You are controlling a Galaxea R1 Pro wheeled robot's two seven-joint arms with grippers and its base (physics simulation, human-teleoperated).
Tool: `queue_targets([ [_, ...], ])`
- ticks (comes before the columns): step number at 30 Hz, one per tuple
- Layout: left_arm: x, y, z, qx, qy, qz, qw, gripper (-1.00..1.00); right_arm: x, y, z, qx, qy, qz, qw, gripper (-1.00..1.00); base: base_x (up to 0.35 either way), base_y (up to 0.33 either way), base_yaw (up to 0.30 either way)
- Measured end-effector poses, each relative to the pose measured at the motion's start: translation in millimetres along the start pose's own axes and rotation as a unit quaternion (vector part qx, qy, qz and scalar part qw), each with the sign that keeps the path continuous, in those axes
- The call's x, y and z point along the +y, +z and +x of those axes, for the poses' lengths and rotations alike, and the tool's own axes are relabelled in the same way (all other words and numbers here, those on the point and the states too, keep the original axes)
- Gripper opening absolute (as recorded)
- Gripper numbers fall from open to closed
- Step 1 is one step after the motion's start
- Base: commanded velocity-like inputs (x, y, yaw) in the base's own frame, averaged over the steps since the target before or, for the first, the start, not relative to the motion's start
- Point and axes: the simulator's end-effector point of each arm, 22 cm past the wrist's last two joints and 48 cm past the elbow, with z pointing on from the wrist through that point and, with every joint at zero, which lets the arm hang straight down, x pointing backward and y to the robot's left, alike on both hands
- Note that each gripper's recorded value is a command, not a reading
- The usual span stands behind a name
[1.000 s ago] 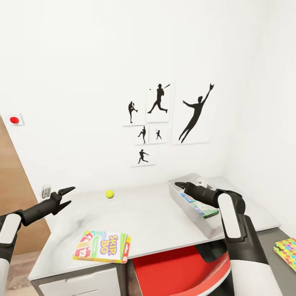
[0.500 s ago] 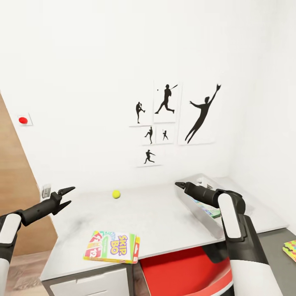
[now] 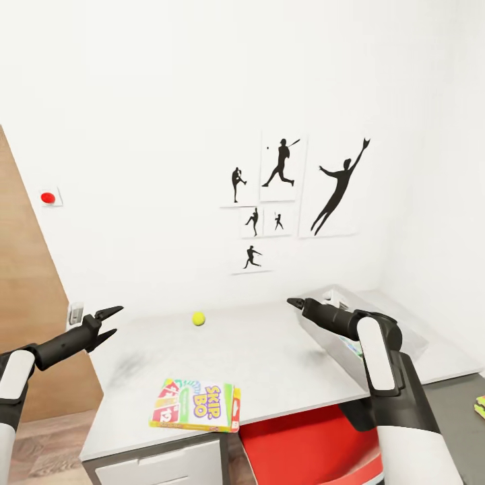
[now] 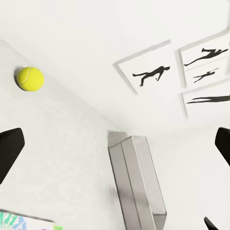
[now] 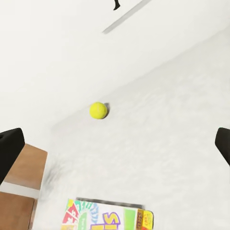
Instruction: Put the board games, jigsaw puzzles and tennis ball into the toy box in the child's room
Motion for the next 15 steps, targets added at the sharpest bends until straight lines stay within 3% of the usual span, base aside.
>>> queue_targets([
  [15,-1.5,-2.7,-3.6,-0.006,-0.002,0.002,1.0,1.0,2.9,-1.5,-1.5,-0.002,-0.001,-0.002,1.0,1.0,0.0,0.074,0.0],
])
